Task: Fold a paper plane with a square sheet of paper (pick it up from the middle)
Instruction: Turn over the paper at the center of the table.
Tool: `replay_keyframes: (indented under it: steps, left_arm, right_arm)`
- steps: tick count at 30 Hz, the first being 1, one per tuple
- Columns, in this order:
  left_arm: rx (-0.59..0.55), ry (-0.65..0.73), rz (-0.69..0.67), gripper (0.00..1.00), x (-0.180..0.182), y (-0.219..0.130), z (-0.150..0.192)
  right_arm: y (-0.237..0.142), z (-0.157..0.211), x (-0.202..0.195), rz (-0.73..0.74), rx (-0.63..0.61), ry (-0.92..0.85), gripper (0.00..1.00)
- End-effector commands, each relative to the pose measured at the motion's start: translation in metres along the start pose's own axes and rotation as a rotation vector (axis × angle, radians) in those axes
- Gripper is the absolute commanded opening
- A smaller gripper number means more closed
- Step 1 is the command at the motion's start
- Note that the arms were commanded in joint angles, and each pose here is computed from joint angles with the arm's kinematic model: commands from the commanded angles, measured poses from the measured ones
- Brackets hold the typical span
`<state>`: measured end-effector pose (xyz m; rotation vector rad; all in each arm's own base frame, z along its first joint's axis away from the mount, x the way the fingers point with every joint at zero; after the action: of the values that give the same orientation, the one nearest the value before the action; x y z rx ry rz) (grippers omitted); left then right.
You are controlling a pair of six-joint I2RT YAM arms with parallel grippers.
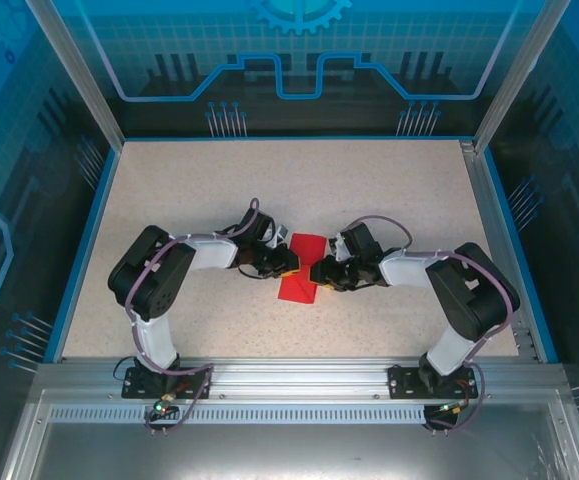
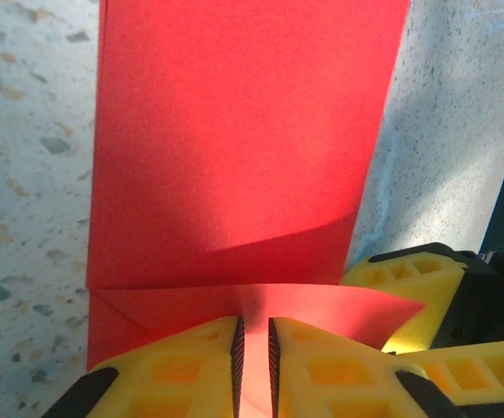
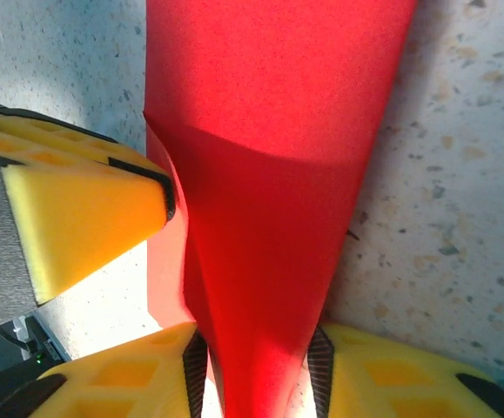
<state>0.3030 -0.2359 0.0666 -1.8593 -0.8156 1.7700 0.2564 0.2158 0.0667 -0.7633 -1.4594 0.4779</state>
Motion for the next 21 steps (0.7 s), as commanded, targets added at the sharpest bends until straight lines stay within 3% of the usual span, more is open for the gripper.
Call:
replay_keyframes:
  steps: [1, 8, 14, 21]
  left_arm:
    - [0.01, 0.009, -0.011, 0.18, -0.001, 0.003, -0.002]
    - [-0.005, 0.012, -0.011, 0.18, -0.003, 0.001, -0.004]
    - [-0.043, 0.018, 0.0, 0.18, -0.009, -0.006, -0.006]
    - [-0.217, 0.029, -0.074, 0.21, -0.017, -0.046, -0.006]
  right_arm:
    - [0.004, -0.001, 0.013, -0.038, 0.005, -0.031, 0.37]
    - [0.01, -0.001, 0.009, -0.049, -0.006, -0.02, 0.34]
    - [0.004, -0.002, 0.014, -0.054, -0.01, -0.07, 0.21]
    - [-0.028, -0.005, 0.031, -0.012, -0.018, -0.181, 0.05]
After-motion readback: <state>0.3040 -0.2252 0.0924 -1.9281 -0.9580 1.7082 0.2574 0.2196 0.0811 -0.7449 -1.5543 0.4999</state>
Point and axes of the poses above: each hand's point on the last joint's axis, 136 mm out from that joint toward the fingers, its own y axis out along the fingers, its own x axis along the line the jaws close on, z = x × y, the point moved 6 cm from there along -y, back along the fingers, and after that the axes turned 4 degrees about y, right-handed, at the moved point
